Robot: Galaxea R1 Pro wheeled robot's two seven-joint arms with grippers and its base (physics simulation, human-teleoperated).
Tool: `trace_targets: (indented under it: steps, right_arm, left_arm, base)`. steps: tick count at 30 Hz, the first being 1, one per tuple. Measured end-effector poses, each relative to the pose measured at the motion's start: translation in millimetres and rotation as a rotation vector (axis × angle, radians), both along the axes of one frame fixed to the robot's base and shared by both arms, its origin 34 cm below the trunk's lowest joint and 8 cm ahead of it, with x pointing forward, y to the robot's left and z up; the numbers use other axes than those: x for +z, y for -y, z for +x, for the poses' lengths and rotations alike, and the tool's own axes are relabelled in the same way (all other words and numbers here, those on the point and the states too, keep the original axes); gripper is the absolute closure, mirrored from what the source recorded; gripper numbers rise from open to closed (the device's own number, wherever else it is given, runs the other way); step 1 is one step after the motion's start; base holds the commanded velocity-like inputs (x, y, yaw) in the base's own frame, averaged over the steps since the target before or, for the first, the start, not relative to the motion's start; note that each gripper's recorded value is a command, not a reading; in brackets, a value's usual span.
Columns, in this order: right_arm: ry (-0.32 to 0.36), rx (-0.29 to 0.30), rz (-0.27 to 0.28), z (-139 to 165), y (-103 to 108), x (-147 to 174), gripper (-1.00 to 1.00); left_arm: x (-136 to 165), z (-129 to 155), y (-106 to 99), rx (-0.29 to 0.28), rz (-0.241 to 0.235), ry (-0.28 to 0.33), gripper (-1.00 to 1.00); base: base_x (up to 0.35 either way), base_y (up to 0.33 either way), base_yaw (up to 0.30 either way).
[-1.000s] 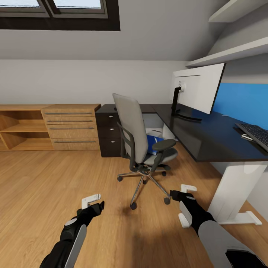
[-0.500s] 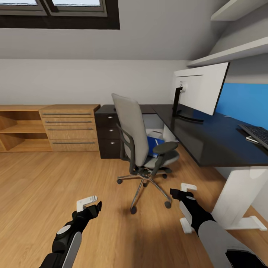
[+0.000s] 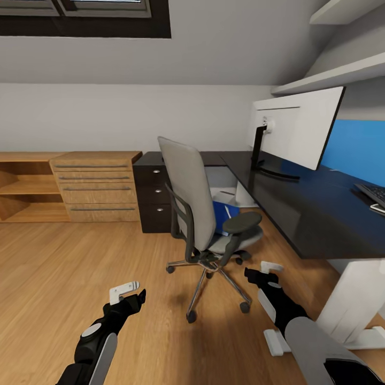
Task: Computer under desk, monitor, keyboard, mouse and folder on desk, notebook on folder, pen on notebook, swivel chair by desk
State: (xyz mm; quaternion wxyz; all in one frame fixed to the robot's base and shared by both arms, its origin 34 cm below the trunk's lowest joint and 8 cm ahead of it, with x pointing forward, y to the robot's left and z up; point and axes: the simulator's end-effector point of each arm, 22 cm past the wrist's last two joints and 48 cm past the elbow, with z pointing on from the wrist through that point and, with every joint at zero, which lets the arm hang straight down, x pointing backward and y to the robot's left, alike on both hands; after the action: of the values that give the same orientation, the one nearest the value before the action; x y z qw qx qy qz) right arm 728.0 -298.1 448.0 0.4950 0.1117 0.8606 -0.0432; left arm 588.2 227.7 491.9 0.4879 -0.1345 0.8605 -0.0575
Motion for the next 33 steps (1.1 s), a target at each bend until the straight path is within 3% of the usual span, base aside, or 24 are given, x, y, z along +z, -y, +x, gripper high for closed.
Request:
trace_targets:
  steps: [9, 15, 33]
  right_arm:
    - [0.054, -0.028, -0.017, 4, 8, 11, -1.00]
    - [0.077, -0.116, -0.063, 1, 28, 17, -1.00]
    - [0.082, -0.110, -0.064, 2, 18, 18, -1.00]
  left_arm:
    - [0, 0, 0, 0.000, 0.000, 0.000, -1.00]
    - [0, 0, 0, 0.001, 0.000, 0.000, -1.00]
    - [0, 0, -1, 0.002, -0.002, 0.000, -1.00]
  base:
    - [0.008, 0.000, 0.000]
    - [0.040, 0.000, 0.000]
    - [0.137, 0.000, 0.000]
